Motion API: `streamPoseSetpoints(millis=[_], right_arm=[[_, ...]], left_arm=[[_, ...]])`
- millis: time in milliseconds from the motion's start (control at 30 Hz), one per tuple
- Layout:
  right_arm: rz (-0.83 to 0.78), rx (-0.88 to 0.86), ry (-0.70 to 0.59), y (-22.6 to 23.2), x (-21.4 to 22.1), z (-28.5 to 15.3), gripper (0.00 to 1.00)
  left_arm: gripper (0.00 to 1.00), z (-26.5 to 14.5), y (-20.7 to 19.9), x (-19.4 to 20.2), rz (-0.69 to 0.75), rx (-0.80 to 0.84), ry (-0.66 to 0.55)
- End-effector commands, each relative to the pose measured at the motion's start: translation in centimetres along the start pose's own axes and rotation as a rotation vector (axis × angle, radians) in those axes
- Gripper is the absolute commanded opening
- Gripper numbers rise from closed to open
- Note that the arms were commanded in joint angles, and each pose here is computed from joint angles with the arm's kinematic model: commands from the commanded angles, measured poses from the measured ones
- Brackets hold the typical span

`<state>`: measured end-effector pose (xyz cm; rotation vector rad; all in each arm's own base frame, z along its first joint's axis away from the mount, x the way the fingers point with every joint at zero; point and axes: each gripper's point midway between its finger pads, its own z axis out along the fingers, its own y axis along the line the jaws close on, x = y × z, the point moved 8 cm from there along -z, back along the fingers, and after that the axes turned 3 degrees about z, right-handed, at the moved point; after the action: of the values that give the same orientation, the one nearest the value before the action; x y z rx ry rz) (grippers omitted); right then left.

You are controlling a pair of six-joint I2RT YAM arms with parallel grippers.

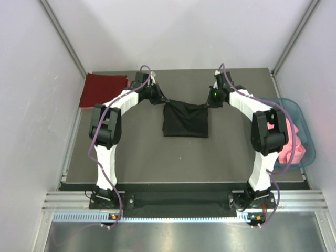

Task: Fold and stack the t-shirts
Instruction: Fold the tshirt

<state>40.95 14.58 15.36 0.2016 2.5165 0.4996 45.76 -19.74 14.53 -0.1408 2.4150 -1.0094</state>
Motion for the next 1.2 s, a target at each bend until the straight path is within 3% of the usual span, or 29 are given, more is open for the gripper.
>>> streamPoseSetpoints(millis=[0, 267, 333, 367, 400, 533, 667, 900, 1033, 1167], right_arm=[[-0.028, -0.058, -0.111, 1.1, -3.5, -0.2, 0.01], [-0.022, -0.066, -0.126, 0.5, -4.7, 1.4, 0.13], [-0.020, -0.078, -0.127, 0.2, -5.0, 1.5, 0.25], [-0.014, -0.078, -0.125, 0.2, -4.9, 1.4, 0.38], [-0.010, -0.075, -0.124, 0.1, -4.8, 1.2, 0.40], [-0.015, -0.089, -0.131, 0.3, -3.9, -1.3, 0.41], [-0.039, -0.145, -0.059, 0.2, -1.3, -2.6, 0.35], [-0.098, -0.368, 0.073, 1.5, 2.4, -2.6, 0.35], [-0.050, -0.371, 0.111, 0.5, 3.4, -0.6, 0.34], [-0.018, -0.319, 0.131, -1.5, 4.5, 1.4, 0.29]], left_arm=[[0.00, -0.5, -0.2, -2.8, 0.046, 0.030, -0.091], [0.00, -0.1, 0.8, -3.7, 0.050, 0.013, -0.118], [0.16, 0.2, 0.9, -4.0, 0.048, 0.016, -0.110], [0.20, 0.3, 1.1, -4.0, 0.048, 0.010, -0.106], [0.24, -0.1, 1.1, -4.1, 0.048, 0.009, -0.104], [0.40, -1.8, 0.7, -4.7, 0.081, -0.022, -0.104], [0.40, -4.0, -0.2, -3.9, 0.120, -0.038, -0.094], [0.38, -5.1, -1.1, 3.1, 0.110, 0.042, 0.031], [0.37, -4.6, -0.3, 5.6, 0.077, 0.072, 0.066], [0.37, -4.3, 1.8, 7.2, 0.066, -0.006, 0.103]])
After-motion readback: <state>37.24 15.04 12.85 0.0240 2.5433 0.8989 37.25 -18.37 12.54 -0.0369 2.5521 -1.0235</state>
